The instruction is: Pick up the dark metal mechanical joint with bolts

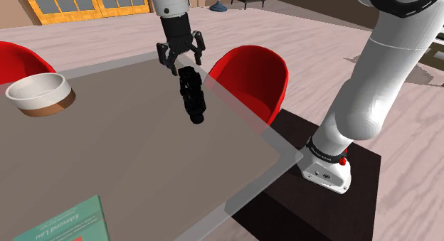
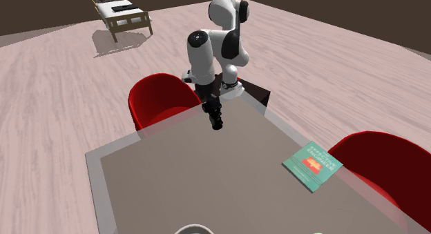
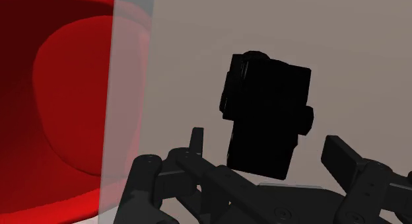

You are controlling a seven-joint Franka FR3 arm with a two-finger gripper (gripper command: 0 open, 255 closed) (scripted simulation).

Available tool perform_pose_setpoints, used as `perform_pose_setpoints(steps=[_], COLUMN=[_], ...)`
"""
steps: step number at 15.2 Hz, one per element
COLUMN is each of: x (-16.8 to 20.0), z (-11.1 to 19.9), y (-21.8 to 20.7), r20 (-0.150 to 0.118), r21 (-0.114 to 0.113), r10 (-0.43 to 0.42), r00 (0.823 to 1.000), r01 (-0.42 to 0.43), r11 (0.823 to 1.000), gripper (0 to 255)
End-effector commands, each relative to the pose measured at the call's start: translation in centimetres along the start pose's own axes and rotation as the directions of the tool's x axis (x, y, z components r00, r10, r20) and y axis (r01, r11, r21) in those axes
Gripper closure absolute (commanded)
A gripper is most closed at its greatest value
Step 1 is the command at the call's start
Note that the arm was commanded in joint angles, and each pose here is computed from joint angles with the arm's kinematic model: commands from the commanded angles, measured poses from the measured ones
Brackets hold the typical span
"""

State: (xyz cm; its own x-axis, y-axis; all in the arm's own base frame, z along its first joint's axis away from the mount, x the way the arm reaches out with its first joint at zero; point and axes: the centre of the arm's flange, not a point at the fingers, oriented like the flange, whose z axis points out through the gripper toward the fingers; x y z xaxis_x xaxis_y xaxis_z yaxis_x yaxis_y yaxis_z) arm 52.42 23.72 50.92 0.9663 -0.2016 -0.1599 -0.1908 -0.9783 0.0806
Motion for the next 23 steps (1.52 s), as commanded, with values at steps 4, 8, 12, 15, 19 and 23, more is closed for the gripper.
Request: perform_pose_setpoints(steps=[4, 8, 12, 15, 19, 23], x=[0.5, 0.5, 0.5, 0.5, 0.3, 0.0], z=[2.7, 2.9, 2.9, 2.9, 1.4, -0.7], y=[-0.3, -0.4, -0.3, -0.3, -0.2, -0.1], r20=[0.0, 0.0, 0.0, 0.0, 0.0, 0.0], r21=[0.0, 0.0, 0.0, 0.0, 0.0, 0.0], r10=[0.0, 0.0, 0.0, 0.0, 0.0, 0.0], r00=[1.0, 1.0, 1.0, 1.0, 1.0, 1.0], r01=[0.0, 0.0, 0.0, 0.0, 0.0, 0.0], r11=[1.0, 1.0, 1.0, 1.0, 1.0, 1.0], gripper=[0, 255, 255, 255, 255, 255])
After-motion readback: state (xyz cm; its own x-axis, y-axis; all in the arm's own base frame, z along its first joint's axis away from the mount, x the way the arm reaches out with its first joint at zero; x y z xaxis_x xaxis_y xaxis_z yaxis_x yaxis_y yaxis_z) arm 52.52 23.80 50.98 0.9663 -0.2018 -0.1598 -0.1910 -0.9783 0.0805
